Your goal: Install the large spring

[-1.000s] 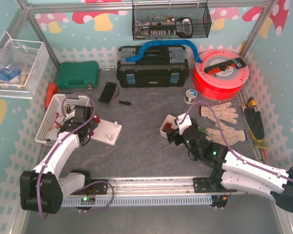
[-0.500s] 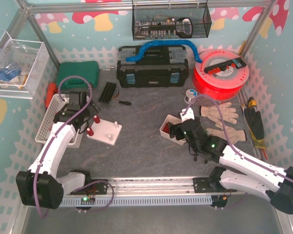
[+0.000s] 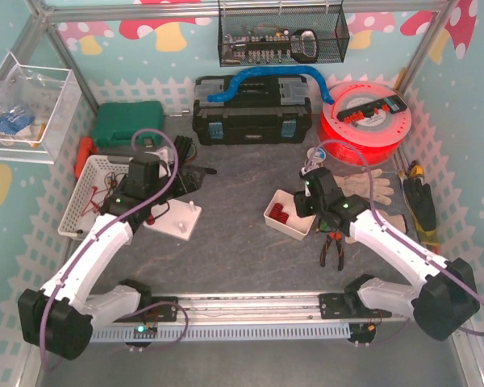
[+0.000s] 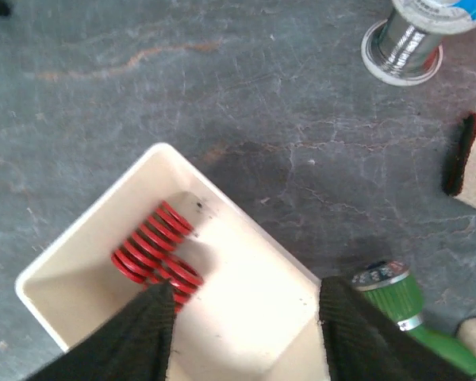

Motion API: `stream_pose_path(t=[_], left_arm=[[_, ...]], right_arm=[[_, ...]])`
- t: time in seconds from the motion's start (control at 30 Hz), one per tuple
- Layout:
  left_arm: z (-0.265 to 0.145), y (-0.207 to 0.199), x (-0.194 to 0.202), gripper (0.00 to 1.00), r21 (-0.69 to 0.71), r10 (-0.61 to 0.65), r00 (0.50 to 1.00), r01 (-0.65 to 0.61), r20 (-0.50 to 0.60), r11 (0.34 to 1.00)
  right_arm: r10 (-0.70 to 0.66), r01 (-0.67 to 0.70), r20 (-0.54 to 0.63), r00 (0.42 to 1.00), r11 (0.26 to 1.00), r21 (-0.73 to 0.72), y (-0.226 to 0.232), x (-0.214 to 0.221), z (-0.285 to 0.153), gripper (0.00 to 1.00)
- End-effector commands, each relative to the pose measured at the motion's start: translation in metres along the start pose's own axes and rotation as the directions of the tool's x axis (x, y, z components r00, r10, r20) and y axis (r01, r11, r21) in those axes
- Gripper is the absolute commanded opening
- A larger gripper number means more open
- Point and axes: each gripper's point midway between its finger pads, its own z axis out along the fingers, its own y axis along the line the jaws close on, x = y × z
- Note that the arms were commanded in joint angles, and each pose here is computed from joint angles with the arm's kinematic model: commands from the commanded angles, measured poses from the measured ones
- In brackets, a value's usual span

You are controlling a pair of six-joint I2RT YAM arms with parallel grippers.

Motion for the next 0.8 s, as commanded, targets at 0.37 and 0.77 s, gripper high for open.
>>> stream_pose_path(t=[0.37,0.77], left_arm=[[-0.007,-0.045,0.016,0.99,0.176,0.072,0.996,-0.079,0.048,0.981],[-0.008,-0.044,0.017,0.99,0.173,0.081,0.996,-0.088,0.047,0.981]], right_arm=[[0.281,-0.306,-0.192,0.940,0.944,-0.120,0.018,0.016,0.035,0.43],[0.552,-0.558,-0.253,0.795,0.828,0.054,0.014,0.043,0.049,0.44]])
